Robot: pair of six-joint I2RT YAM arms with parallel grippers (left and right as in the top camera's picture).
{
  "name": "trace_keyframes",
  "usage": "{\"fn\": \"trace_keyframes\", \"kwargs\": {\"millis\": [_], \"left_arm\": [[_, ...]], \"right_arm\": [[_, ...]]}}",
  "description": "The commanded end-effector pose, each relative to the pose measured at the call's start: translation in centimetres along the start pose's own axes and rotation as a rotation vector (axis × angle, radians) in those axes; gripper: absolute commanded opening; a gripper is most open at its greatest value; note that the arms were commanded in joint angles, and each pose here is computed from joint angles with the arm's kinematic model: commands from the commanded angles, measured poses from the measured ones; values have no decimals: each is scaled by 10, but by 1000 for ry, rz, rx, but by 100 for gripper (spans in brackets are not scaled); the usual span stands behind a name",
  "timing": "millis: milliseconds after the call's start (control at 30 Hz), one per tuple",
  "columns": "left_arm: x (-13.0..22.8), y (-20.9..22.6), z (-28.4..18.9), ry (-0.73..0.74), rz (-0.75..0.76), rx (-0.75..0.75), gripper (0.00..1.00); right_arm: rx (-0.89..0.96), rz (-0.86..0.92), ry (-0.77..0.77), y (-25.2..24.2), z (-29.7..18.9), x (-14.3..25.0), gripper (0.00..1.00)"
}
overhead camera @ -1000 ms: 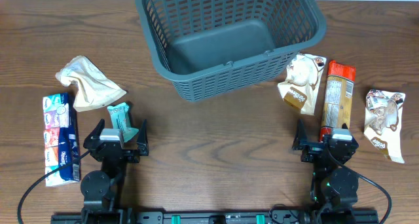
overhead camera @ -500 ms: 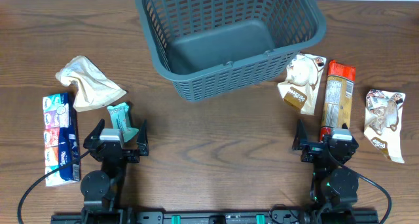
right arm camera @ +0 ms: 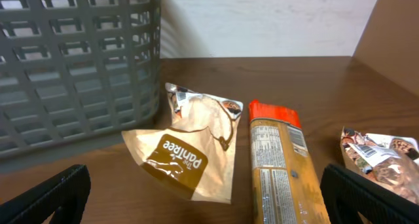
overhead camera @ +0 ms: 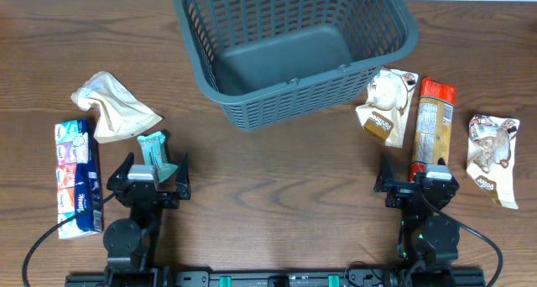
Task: Pack container
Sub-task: 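Reach both grippers to the basket rims and grip its sides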
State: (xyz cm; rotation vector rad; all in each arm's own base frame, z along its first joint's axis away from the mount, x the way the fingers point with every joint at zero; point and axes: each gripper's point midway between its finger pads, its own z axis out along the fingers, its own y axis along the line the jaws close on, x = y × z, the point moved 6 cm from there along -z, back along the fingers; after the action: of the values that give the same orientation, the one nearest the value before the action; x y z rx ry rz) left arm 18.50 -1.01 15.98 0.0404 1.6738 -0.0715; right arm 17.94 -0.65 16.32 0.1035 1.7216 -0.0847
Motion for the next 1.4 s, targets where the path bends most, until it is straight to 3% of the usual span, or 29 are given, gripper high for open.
{"fn": "trace_keyframes", "kwargs": {"millis": [0,233,500,700,833,967,1000,1067,1100,1200,1267,1367], "left_arm": [[13,-1,1,47,-12,7,99],[-18,-2,-6,89,-248,-4,99],[-98,-3,3,264,-250,-28,99],[-154,-3,29,466,-196,-42,99],[-173,-3,47,598,-168,-46,99],[-188,-12,61,680,-202,35,99],[-191,-15,63,683,-207,54,99],[-196,-17,66,675,-196,80,98],[-198,-17,67,675,-196,80,100],[-197,-19,66,698,-192,83,85],[-195,-21,63,724,-174,68,81],[-194,-25,57,765,-122,30,81]], "right_arm": [[-41,103,8,4,0,2,99],[-140,182,38,15,-8,-18,99],[-127,161,207,16,-17,-92,99],[-164,94,458,30,3,-158,99],[-291,0,592,49,26,-201,99],[-431,-36,585,68,45,-240,98],[-446,-39,558,71,51,-249,93],[-445,-35,513,73,64,-263,74],[-436,-24,497,74,70,-268,72],[-405,0,499,72,88,-273,48],[-388,29,516,70,99,-273,32],[-371,54,554,69,119,-267,20]]}}
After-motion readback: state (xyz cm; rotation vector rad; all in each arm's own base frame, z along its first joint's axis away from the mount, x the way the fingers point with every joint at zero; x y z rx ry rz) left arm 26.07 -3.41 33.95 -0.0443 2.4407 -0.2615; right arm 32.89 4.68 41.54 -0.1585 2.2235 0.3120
